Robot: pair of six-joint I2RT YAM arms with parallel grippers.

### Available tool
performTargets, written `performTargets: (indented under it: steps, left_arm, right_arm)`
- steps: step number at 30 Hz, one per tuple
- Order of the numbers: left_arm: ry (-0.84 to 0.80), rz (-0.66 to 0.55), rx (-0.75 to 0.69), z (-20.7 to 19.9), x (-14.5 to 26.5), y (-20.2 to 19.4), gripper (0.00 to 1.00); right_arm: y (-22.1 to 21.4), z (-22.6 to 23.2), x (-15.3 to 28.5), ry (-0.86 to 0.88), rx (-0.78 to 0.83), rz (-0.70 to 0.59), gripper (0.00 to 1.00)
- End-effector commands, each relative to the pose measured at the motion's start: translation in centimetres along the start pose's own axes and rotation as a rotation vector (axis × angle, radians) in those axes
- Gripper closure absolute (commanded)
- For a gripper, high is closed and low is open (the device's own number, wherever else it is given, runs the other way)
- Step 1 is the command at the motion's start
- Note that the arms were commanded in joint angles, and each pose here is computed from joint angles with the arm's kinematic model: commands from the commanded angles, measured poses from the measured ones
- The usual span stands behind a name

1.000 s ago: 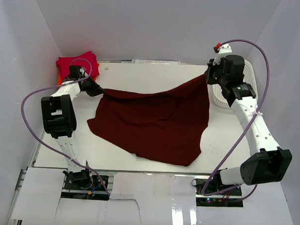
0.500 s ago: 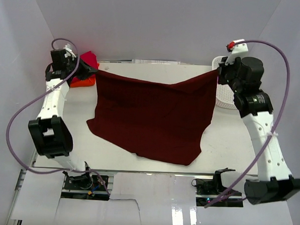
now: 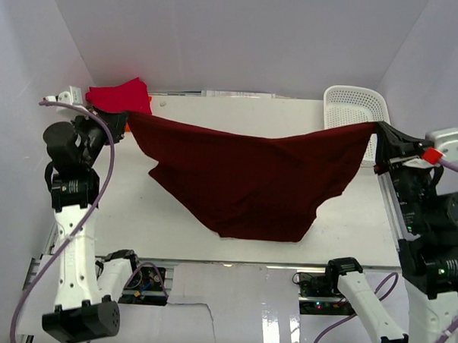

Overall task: Fold and stack the t-shirts
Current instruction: Flatten out the tshirt

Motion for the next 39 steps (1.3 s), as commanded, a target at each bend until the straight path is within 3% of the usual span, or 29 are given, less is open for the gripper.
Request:
performTargets:
  steps: [1,7,13,21,32,39]
  left_arm:
    - [-0.021,-0.142,-0.084,-0.9,1.6,1.8,1.0]
    - [-0.066,-0.301,-0.15,-3.9,5.9,4.5,1.0]
    - [-0.007,-0.298,-0.185,-3.3,6.3,4.3,1.0]
    - [-0.098,-0.32,-0.219,-4.7,5.7,5.9,1.0]
    - [-0.135,-0.533,-0.282,-8.2,12.9,7.7,1.0]
    - [-0.179,-0.539,-0.296,-9.1,14.3,7.5,1.0]
  right_arm:
    - [5.0,-0.4,1.7,0.005,0.047,-0.197,0.92]
    - [8.6,0.2,4.4,0.063,0.057,-0.336,0.92]
    - [10.9,-0.7,5.6,-0.001,0.156,-0.397,0.92]
    - [14.3,-0.6,8.0,0.006,0.202,-0.507,0.92]
    - [18.9,0.8,14.3,0.064,0.204,-0.661,0.92]
    - [19.3,1.0,16.7,0.045,0.206,-0.699,0.92]
Point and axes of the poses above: each gripper's point midway between its finger pads, its own x axis back along the fingers, its own z axis along the line the jaws close on, y = z × x, the point moved 7 cm from there along x, back along the fingers, and after that the axes turned 1 degree about -x, right-handed, at the moved point
